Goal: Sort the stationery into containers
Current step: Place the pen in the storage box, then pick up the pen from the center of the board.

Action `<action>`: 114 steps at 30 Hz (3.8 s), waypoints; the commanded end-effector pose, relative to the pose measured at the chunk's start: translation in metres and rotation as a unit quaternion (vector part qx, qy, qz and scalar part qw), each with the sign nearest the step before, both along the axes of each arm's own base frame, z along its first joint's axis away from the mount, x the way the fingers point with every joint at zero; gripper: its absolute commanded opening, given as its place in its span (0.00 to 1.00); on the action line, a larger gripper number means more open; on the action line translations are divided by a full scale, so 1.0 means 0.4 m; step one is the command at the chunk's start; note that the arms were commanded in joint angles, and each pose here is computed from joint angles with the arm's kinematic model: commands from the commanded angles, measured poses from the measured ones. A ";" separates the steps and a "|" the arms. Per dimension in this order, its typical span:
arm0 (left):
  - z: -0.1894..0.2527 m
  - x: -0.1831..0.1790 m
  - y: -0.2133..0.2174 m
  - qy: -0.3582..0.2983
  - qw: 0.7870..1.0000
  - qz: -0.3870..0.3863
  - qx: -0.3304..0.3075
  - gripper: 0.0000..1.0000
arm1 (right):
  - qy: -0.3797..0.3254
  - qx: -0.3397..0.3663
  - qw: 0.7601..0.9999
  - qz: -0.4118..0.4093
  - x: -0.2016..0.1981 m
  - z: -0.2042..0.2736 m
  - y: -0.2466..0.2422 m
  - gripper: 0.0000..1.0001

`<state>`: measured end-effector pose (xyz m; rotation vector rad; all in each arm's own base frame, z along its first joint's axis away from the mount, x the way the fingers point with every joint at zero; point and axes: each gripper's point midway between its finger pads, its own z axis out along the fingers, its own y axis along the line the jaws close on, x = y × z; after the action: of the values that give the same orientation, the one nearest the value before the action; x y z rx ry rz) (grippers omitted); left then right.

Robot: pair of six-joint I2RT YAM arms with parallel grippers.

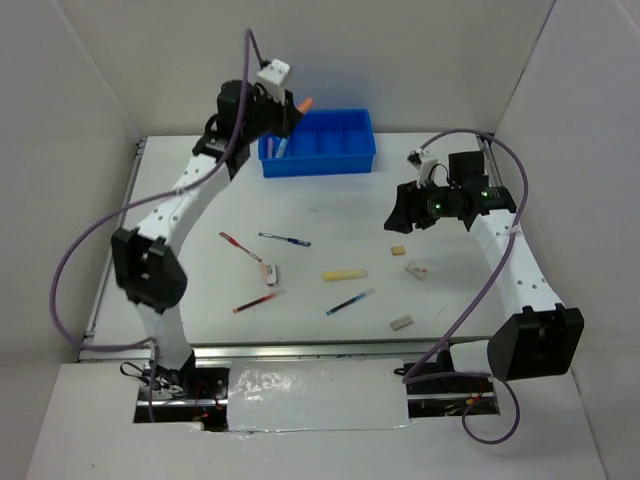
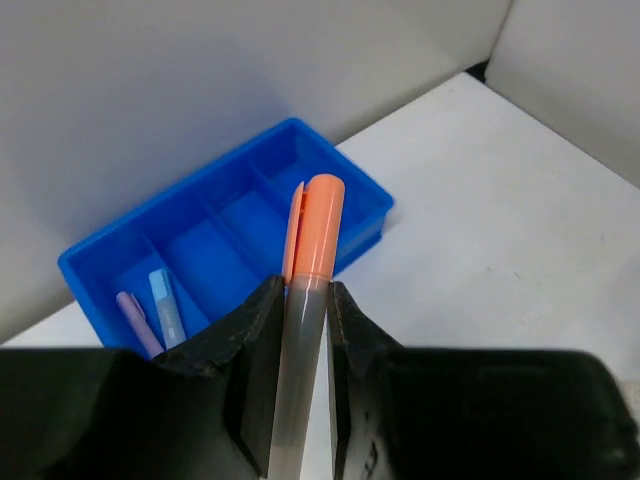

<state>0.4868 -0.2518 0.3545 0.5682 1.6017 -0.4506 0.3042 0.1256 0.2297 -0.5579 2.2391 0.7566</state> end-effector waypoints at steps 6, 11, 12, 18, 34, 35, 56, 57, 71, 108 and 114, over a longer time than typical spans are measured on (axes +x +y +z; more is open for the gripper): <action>-0.229 0.373 0.204 0.200 0.961 0.138 -0.133 0.00 | -0.011 0.005 1.000 0.015 -0.003 -0.007 0.020 0.65; -0.338 0.443 0.273 0.120 0.967 0.204 -0.092 0.00 | -0.009 -0.009 1.000 0.021 -0.023 -0.026 0.019 0.65; -0.327 0.456 0.281 0.107 0.969 0.198 -0.105 0.00 | -0.008 -0.010 1.000 0.023 -0.026 -0.027 0.020 0.65; -0.366 0.501 0.253 0.104 0.968 0.197 -0.115 0.00 | 0.005 -0.014 1.000 0.027 -0.028 -0.049 0.029 0.64; -0.455 0.580 0.211 0.043 0.959 0.233 -0.156 0.00 | 0.011 -0.037 0.998 0.049 -0.030 -0.075 0.059 0.64; -0.456 0.584 0.214 0.041 0.958 0.236 -0.157 0.01 | 0.013 -0.039 0.998 0.050 -0.032 -0.077 0.060 0.64; -0.161 0.520 0.201 -0.025 0.969 0.172 -0.175 0.69 | -0.003 -0.193 0.964 0.184 -0.096 -0.249 0.187 0.62; -0.151 0.508 0.211 -0.018 0.969 0.170 -0.179 0.69 | -0.009 -0.201 0.961 0.189 -0.091 -0.256 0.194 0.62; -0.017 0.082 0.325 0.067 0.985 0.050 -0.151 0.68 | -0.019 -0.316 0.907 0.280 -0.062 -0.414 0.246 0.58; -0.208 -0.313 0.563 0.137 0.952 0.118 -0.245 0.61 | 0.008 -0.235 0.939 0.252 0.017 -0.319 0.469 0.00; -0.221 -0.365 0.403 0.131 0.963 0.055 -0.231 0.58 | 0.071 0.042 0.991 0.109 0.110 -0.019 0.502 0.00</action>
<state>0.3453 -0.0627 0.2456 -0.0229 1.7722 -0.7945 0.3408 0.3236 0.1381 -1.1272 2.3188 0.6753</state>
